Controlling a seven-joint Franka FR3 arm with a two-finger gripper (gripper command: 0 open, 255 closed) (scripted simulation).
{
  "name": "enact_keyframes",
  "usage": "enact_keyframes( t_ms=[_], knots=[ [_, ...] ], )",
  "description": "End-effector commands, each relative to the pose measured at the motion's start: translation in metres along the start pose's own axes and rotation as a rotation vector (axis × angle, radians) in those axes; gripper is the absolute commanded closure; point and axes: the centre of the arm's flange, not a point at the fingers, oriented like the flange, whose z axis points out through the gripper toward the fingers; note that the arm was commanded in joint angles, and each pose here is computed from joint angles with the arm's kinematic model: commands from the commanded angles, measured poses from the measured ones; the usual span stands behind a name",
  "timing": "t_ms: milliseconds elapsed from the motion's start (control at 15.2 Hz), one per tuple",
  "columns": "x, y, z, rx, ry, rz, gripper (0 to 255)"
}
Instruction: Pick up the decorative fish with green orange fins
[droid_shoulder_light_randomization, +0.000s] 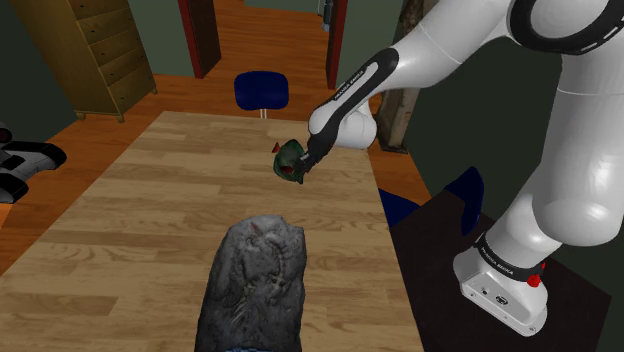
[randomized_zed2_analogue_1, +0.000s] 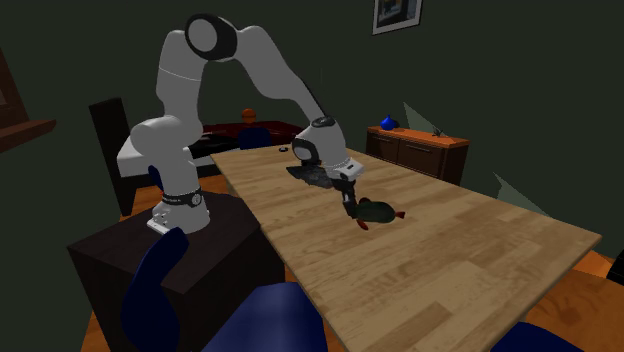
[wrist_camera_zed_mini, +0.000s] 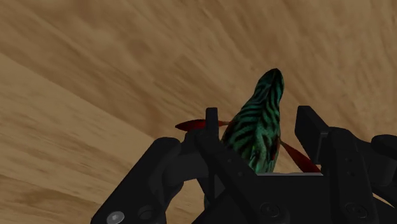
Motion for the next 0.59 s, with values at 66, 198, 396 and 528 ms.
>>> enact_keyframes(
  t_ms=[66, 198, 396, 528],
  knots=[
    [0.005, -0.004, -0.014, 0.0, 0.0, 0.0, 255],
    [0.008, -0.006, -0.024, 0.0, 0.0, 0.0, 255],
    [0.013, -0.009, -0.039, 0.0, 0.0, 0.0, 255],
    [0.016, -0.011, -0.048, 0.0, 0.0, 0.0, 255]
  ],
)
